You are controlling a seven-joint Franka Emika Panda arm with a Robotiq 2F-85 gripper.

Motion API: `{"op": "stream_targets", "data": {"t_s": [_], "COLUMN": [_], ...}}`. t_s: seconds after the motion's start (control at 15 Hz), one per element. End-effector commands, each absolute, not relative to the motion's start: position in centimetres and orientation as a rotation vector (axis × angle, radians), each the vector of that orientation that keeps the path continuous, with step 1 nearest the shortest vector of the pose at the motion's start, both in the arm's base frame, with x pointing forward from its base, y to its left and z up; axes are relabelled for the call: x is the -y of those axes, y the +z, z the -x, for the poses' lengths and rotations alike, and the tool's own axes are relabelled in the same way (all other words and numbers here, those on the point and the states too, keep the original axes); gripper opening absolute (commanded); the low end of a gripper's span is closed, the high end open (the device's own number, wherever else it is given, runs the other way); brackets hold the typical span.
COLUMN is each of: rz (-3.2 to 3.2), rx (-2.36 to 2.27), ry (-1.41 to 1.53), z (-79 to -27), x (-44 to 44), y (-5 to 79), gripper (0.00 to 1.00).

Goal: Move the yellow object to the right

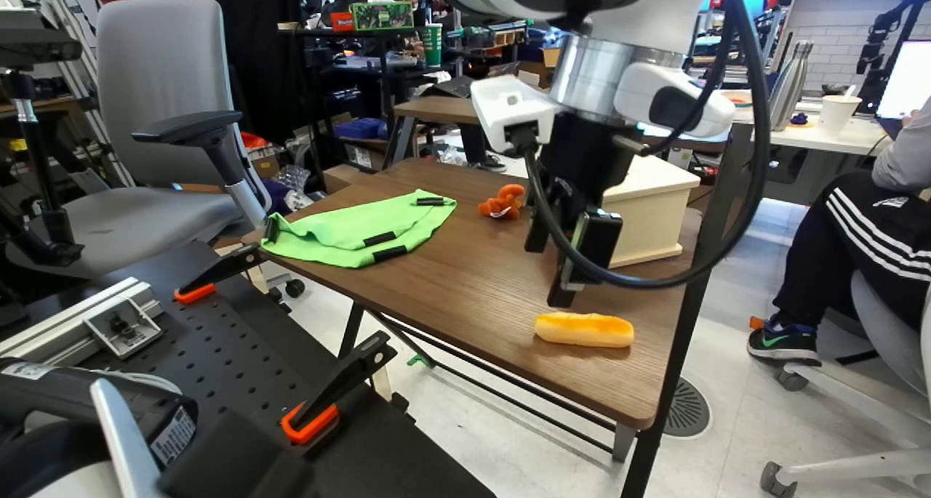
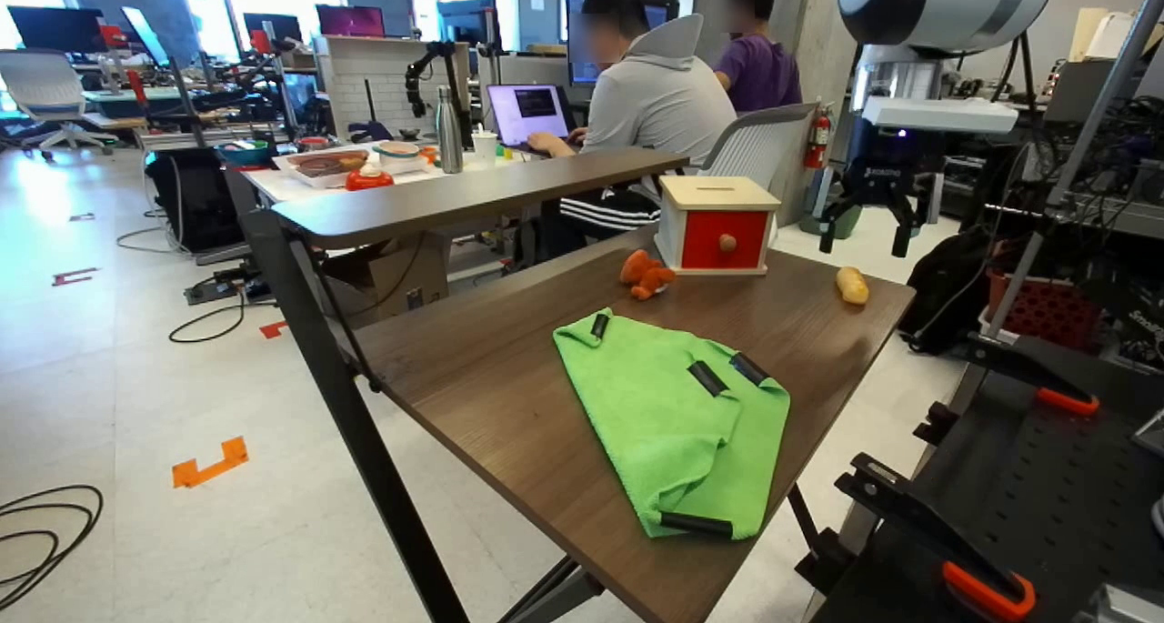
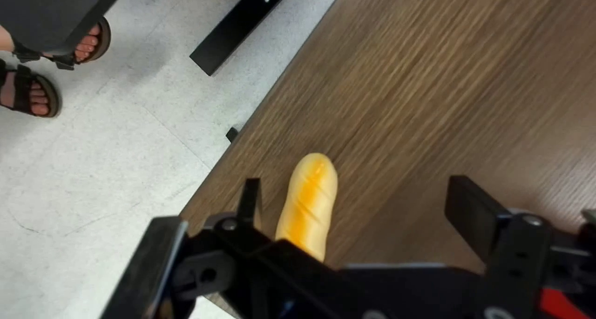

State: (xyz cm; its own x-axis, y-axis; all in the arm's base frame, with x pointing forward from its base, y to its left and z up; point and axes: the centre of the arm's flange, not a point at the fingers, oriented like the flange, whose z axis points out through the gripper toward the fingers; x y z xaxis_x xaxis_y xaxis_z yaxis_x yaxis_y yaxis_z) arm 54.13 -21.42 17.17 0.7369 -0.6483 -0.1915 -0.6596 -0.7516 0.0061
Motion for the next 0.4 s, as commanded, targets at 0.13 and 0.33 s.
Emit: {"op": "stream_targets", "data": {"t_s": [0.13,0.33], "rz": [3.023,2.991], "rx": [-0.74,-0.827], "ry": [0.188,0.198], "z": [-49.1,-51.7], "x": [14.7,16.0], "y": [27.2,24.7], "gripper": [1.0,1.0]}}
